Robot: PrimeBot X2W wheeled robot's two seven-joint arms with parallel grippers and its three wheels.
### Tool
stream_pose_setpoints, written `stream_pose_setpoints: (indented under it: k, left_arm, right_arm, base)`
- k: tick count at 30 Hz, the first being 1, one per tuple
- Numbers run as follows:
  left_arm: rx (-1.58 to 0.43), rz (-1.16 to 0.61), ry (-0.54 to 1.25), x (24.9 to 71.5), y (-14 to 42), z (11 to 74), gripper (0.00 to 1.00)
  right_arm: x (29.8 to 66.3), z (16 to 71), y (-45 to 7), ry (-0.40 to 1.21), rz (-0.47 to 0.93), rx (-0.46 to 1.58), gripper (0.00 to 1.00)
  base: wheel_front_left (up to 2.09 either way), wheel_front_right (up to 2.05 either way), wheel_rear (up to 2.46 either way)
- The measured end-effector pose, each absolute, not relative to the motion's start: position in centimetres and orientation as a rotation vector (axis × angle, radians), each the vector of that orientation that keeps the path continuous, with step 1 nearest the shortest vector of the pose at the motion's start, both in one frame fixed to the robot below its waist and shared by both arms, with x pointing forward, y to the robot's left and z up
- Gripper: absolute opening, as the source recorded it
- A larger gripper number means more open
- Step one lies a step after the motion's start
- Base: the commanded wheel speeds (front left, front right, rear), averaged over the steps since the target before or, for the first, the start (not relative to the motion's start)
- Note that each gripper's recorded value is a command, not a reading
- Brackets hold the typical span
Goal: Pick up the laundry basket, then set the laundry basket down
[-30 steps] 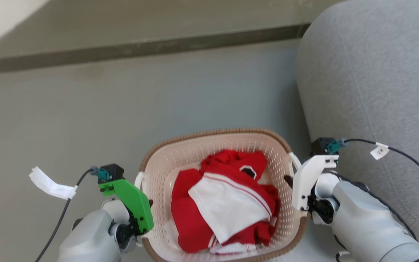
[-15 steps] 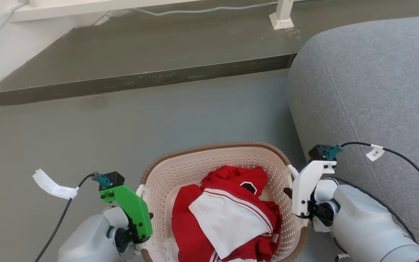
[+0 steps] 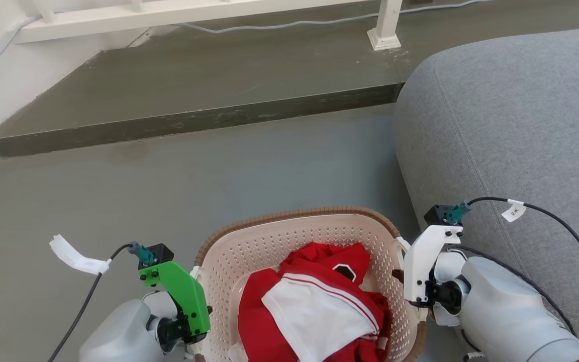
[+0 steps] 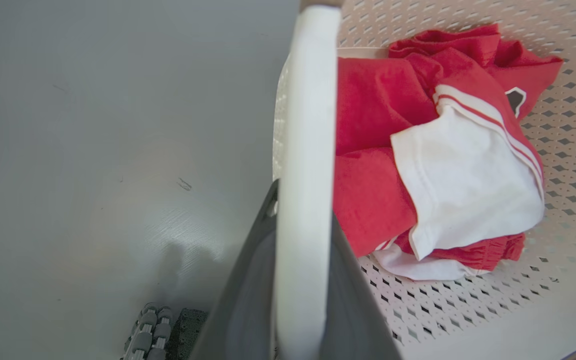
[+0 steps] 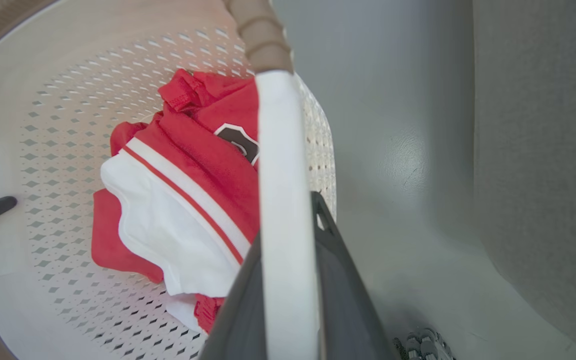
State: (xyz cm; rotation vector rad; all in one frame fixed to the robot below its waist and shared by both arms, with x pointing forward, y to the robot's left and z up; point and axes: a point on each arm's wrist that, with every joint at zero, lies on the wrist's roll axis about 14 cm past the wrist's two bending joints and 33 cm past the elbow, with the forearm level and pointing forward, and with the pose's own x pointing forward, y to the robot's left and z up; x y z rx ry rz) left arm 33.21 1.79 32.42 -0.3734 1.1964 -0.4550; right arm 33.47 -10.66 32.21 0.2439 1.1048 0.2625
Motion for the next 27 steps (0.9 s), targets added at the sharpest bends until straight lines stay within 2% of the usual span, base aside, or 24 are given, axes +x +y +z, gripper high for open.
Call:
stream_pose_setpoints:
  k: [27]
  left_arm:
    - [-0.394, -0.459, 1.204, 33.05, 1.43, 32.65, 0.0]
  right_arm:
    - [33.28, 32.4, -10.96, 1.111, 0.265, 0.241, 0.0]
  base:
    - [0.0, 0.0, 0.0]
